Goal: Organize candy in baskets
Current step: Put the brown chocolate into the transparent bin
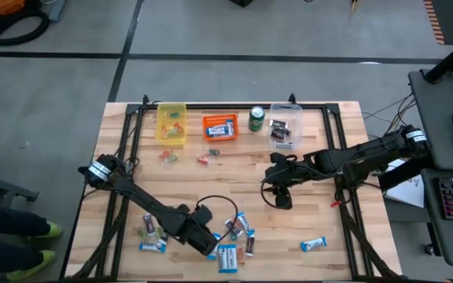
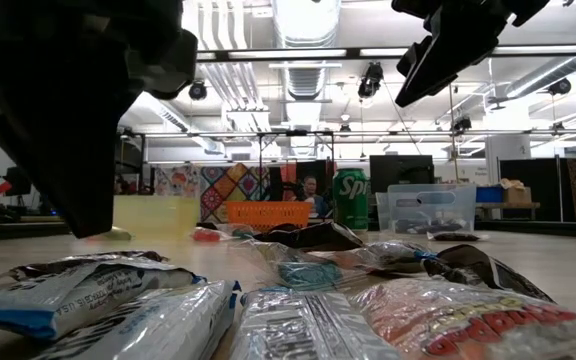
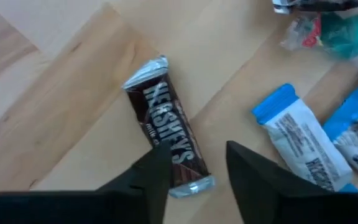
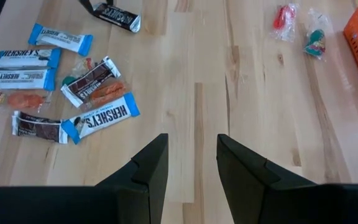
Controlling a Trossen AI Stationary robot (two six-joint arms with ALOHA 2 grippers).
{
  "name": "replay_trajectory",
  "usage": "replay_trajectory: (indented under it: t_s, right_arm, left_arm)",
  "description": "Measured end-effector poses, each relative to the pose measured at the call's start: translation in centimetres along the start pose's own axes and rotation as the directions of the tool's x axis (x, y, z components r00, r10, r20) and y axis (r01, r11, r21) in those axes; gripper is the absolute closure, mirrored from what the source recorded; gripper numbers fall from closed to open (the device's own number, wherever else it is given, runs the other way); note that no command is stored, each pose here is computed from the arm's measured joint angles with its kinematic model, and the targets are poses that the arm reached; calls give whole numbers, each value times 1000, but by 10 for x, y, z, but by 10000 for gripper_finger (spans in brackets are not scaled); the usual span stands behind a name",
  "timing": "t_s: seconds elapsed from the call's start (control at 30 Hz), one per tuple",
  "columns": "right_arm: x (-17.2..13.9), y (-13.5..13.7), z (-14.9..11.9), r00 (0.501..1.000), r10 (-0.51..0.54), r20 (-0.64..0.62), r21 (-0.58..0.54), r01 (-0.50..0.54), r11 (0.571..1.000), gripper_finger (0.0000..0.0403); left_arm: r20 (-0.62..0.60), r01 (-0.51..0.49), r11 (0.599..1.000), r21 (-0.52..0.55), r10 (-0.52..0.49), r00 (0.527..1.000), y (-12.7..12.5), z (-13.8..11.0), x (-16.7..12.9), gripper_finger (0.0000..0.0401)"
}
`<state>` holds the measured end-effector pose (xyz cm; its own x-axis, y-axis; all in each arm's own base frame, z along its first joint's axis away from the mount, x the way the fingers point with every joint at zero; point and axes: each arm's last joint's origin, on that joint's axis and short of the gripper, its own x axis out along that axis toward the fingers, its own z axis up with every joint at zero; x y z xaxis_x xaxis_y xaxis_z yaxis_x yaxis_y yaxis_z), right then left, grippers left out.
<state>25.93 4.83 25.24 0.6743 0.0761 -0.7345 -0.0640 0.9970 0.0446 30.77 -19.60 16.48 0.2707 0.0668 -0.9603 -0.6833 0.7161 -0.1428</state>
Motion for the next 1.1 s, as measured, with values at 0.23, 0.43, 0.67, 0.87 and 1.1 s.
replay_trajectory:
  t_s: [0.23,0.43,0.67,0.87,1.1]
  right_arm:
    - [0,0,1,1000,1,8,19,-1,1000,280]
    - [0,0,1,1000,1,7,24,-1,1000,280]
    - [0,0,1,1000,2,14,26,-2,1000,280]
    - [0,0,1,1000,2,14,27,-2,1000,280]
    - [1,0,0,1000,2,14,8,-3,1000,280]
  left_arm:
    - [42,-23,1000,4,22,999,1,-2,2,194]
    - [33,-64,998,25,63,997,2,-10,15,192]
    - [41,-94,994,51,92,995,0,-19,25,221]
    - [65,-95,994,62,91,994,-1,-22,24,295]
    - [91,-93,991,97,84,992,0,-21,19,362]
